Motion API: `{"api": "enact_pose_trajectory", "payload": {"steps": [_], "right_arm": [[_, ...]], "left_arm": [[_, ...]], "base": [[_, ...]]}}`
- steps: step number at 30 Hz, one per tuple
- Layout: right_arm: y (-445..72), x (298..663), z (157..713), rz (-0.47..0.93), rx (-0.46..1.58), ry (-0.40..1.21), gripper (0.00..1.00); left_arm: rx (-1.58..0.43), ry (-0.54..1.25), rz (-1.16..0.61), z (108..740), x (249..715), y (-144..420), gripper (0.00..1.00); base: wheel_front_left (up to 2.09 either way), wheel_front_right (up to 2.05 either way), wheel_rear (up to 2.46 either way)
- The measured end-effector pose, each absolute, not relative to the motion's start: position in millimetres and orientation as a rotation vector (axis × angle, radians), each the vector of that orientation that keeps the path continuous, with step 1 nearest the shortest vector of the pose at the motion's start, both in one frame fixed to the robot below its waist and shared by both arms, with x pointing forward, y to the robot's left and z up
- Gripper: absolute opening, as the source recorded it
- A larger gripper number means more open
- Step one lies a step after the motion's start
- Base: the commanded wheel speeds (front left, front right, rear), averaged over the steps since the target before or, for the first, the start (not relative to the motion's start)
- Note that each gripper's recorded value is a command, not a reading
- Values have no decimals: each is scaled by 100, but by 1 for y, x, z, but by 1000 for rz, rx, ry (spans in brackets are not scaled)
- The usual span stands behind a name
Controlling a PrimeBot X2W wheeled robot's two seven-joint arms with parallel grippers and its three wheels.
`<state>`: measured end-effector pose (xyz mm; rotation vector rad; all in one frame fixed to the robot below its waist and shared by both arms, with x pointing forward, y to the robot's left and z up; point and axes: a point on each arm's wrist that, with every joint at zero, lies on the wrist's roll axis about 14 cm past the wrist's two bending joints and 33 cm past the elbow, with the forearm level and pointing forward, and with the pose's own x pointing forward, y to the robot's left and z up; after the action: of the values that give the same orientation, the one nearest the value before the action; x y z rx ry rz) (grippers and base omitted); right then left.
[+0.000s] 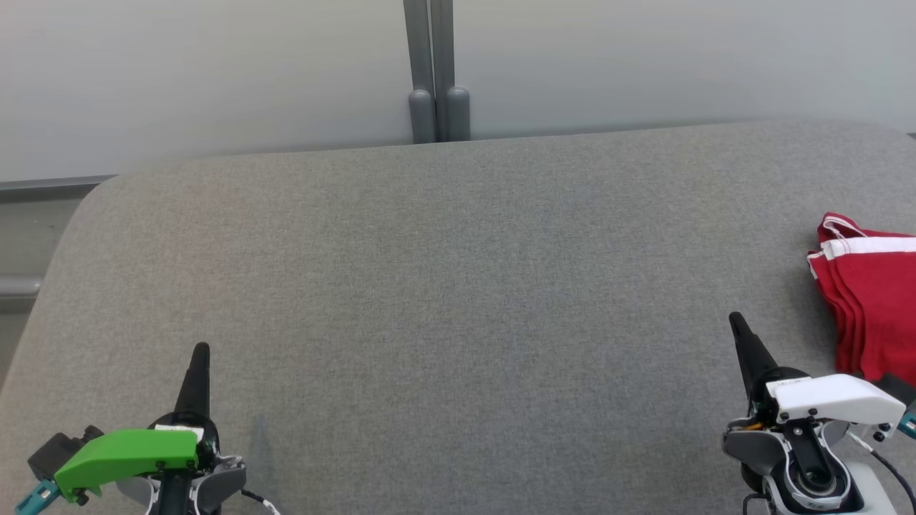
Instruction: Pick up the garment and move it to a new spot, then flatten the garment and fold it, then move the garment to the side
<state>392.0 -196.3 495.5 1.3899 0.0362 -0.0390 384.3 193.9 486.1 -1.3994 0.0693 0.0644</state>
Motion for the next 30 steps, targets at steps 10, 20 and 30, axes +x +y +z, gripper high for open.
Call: {"api": "enact_pose_trajectory", "payload": {"steps": [10,20,30], "right_arm": [[-197,392,501,-22,1464,22,0],[-198,391,505,-8,1532,9,0],[-199,390,507,0,1573,1,0]], "left_arm": [[-1469,52,44,492,385,195,0],[-1534,30,24,498,386,197,0],[-1579,11,11,503,387,199,0]], "base": [[0,0,0],[0,0,0],[0,0,0]]}}
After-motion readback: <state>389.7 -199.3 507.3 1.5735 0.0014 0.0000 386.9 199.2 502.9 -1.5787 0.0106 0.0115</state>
